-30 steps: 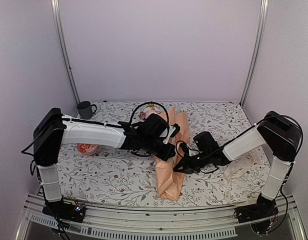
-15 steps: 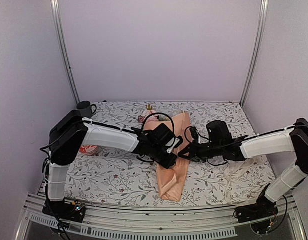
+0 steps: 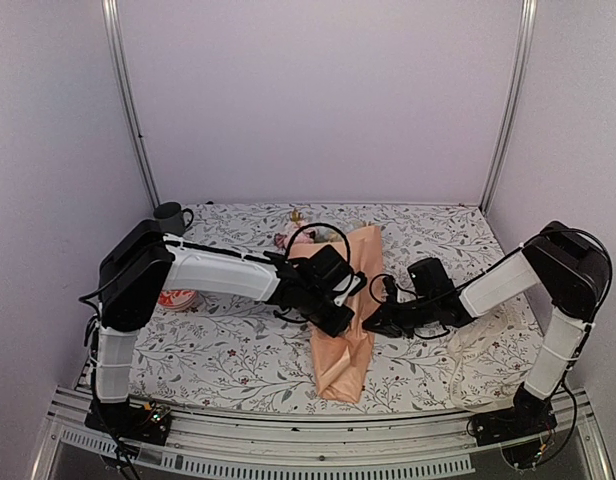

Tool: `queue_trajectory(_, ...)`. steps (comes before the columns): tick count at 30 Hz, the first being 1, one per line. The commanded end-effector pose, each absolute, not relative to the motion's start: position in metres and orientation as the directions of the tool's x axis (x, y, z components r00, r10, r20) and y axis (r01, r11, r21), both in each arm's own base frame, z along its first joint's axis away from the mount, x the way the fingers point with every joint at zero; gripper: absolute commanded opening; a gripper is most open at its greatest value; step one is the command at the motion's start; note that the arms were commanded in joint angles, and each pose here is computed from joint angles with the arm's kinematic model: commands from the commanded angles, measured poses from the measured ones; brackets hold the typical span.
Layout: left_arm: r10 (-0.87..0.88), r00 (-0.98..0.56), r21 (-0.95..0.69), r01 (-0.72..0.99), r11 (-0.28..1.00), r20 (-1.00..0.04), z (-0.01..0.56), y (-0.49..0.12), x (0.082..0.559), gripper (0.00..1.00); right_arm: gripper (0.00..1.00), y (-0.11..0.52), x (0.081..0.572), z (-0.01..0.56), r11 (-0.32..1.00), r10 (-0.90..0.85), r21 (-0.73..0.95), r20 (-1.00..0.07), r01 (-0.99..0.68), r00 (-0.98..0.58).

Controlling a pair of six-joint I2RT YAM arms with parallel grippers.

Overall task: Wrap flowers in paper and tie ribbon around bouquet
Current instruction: Fold the 2/3-folded wrapping paper at the center of the board.

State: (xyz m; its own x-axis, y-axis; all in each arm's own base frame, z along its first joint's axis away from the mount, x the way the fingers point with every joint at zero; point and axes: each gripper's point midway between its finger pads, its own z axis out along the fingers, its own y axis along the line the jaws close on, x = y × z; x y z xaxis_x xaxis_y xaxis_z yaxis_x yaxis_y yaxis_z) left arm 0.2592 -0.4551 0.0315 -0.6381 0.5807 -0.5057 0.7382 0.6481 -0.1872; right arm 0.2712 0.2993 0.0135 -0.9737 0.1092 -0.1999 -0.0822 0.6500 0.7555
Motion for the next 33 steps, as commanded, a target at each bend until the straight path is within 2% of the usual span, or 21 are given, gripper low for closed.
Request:
queue_trajectory(1, 0.586, -0.586, -0.173, 0.774, 0.609, -0.560, 0.068, -0.474, 0.254, 0.00, 0.10, 0.295, 0.256, -0.017, 0.652, 0.125, 0.758, -0.114, -0.005, -0.986)
queue_trajectory(8, 0.615, -0.528, -0.196, 0.829, 0.524, -0.586, 0.076, -0.503, 0.233, 0.00, 0.09, 0.301, 0.257, -0.013, 0.637, 0.143, 0.771, -0.108, 0.008, -0.984)
queue_trajectory(18, 0.683, -0.542, -0.153, 0.825, 0.544, -0.490, 0.024, -0.493, 0.231, 0.00, 0.08, 0.302, 0.265, 0.026, 0.581, 0.193, 0.814, -0.158, -0.017, -0.968)
queue_trajectory(24, 0.728, -0.553, -0.094, 0.817, 0.569, -0.406, -0.007, -0.474, 0.230, 0.00, 0.08, 0.285, 0.273, 0.070, 0.548, 0.310, 0.836, -0.225, -0.020, -0.924)
queue_trajectory(28, 0.733, -0.557, -0.083, 0.814, 0.575, -0.390, -0.015, -0.469, 0.229, 0.00, 0.09, 0.266, 0.279, 0.094, 0.567, 0.393, 0.824, -0.283, -0.012, -0.875)
queue_trajectory(31, 0.734, -0.554, -0.076, 0.815, 0.574, -0.394, -0.014, -0.470, 0.230, 0.00, 0.15, 0.247, 0.285, 0.110, 0.612, 0.442, 0.791, -0.346, -0.003, -0.828)
queue_trajectory(33, 0.736, -0.550, -0.074, 0.817, 0.571, -0.395, -0.014, -0.471, 0.231, 0.00, 0.27, 0.235, 0.294, 0.129, 0.642, 0.461, 0.766, -0.409, -0.023, -0.788)
